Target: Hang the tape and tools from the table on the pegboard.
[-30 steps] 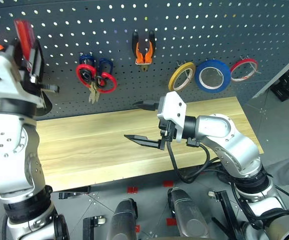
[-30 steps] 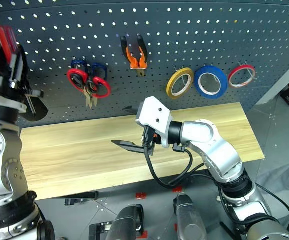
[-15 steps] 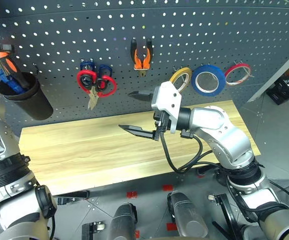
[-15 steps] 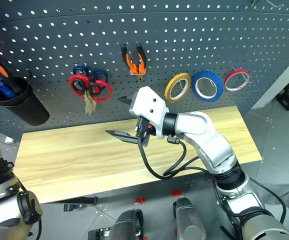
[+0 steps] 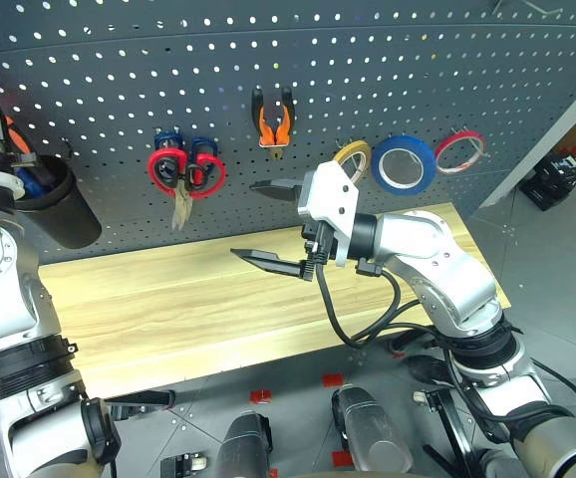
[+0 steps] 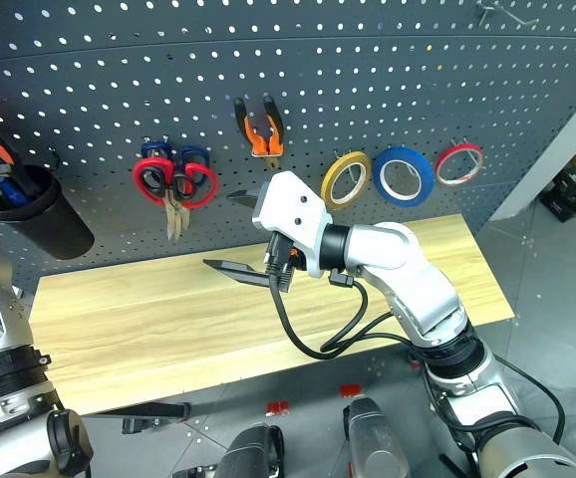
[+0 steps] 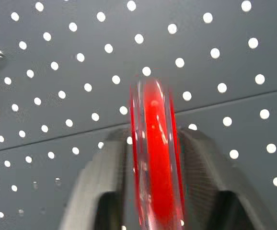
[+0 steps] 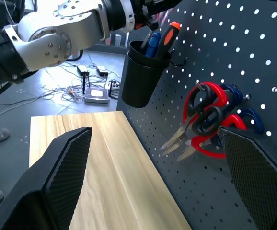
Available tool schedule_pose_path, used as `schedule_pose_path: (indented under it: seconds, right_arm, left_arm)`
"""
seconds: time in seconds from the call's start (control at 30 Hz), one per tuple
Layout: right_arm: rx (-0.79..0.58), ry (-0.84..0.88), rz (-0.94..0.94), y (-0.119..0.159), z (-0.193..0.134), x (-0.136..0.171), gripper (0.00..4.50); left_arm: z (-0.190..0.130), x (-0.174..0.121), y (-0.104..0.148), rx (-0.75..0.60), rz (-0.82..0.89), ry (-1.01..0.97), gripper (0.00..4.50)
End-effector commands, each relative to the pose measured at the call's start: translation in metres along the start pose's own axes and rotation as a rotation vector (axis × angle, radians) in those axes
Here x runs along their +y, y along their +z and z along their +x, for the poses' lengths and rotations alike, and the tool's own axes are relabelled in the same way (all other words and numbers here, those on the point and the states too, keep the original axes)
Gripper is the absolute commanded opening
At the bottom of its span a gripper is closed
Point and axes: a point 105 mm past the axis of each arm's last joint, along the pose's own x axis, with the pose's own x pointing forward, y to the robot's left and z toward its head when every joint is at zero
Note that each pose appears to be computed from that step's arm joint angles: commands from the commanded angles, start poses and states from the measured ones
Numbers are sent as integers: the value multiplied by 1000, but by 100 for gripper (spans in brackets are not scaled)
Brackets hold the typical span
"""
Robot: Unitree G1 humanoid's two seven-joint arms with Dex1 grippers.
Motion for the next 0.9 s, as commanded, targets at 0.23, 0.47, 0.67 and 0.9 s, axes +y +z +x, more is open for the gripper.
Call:
schedule_pose_path:
  seconds: [0.23, 0.47, 0.67, 0.9]
  right_arm:
    - [-45, 5, -45, 13, -4, 3, 450]
    - [-51, -82, -34, 5, -18, -8, 450]
    - [-15, -114, 11, -13, -37, -2, 450]
    - [80, -260, 120, -56, -61, -4, 450]
  left_arm:
    - [-15, 6, 38, -125, -9, 43, 447]
    - [-53, -48, 27, 45, -27, -212, 447]
    - [-101, -44, -9, 276, 50, -208, 447]
    - [-166, -23, -73, 656, 72, -108, 447]
